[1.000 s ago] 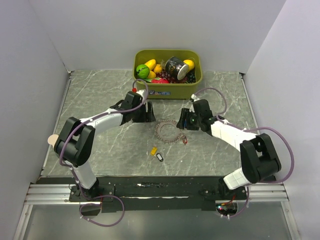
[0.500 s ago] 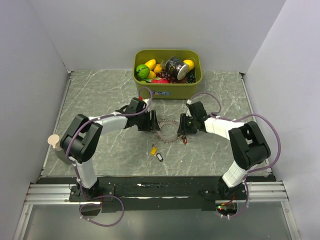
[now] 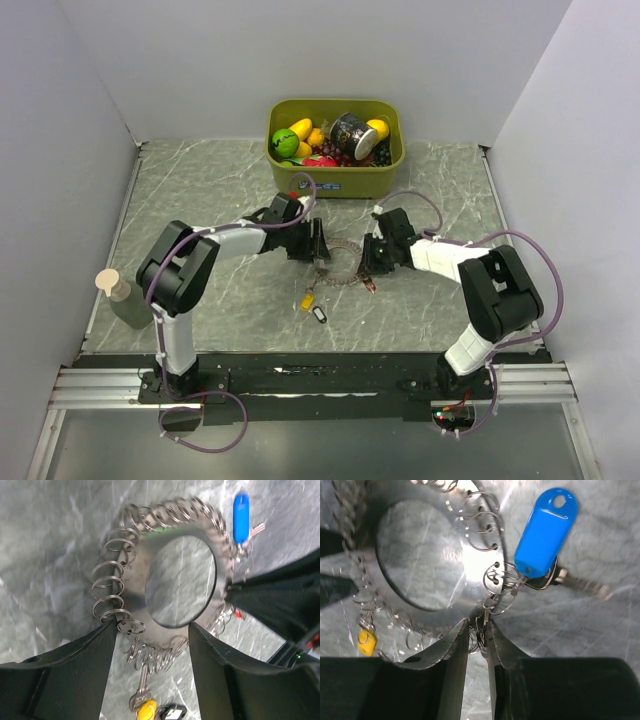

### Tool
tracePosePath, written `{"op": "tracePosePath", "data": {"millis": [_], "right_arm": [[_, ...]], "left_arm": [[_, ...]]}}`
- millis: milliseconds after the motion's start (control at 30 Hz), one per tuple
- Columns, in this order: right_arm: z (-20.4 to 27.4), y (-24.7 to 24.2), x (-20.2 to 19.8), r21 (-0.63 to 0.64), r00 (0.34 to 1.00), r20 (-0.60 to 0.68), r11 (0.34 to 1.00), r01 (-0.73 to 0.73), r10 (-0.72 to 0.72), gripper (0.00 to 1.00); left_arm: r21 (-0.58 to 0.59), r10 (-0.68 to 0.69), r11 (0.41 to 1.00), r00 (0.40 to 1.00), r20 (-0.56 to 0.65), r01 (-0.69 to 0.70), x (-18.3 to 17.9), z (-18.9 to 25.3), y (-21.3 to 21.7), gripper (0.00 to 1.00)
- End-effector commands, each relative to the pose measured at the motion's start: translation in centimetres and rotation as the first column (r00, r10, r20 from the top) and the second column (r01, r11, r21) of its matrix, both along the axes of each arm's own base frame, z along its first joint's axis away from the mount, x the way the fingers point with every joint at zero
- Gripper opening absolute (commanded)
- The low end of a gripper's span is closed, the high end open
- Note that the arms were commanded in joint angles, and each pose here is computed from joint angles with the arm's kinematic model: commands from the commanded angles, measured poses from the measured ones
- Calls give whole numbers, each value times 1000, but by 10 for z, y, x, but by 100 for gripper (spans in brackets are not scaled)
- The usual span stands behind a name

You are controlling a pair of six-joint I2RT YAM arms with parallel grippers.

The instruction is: Put the keys on the keyring

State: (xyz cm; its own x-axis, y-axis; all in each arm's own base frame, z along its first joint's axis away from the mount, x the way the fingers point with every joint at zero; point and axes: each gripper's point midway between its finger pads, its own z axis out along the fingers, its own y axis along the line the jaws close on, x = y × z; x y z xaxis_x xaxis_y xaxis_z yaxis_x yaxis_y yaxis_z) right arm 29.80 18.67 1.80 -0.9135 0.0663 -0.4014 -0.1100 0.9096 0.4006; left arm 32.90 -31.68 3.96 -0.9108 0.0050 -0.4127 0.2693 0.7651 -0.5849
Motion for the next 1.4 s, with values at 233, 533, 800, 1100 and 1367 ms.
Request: {"op": "tracePosePath", "data": {"millis": [233,533,800,1100,1367], "right_arm": [[34,3,-10,56,998,56,998,12,-15,31],[79,-3,3,43,980,197,999,3,-11,58],[62,-8,-3,6,987,160,1000,0,-1,57],[54,1,-6,17,989,141,999,-46,43,47],[63,30,-7,14,973,158,985,-174,170,47]], "left_arm": [[15,-25,1000,995,101,23,28,26,-11,69],[26,10,1000,973,230,-16,23,65,12,74],[-27,-21,999,971,237,28,-7,70,21,72],[-112,-78,988,974,214,104,-27,67,11,68],[-135,-108,982,975,193,135,-34,62,2,66]]}}
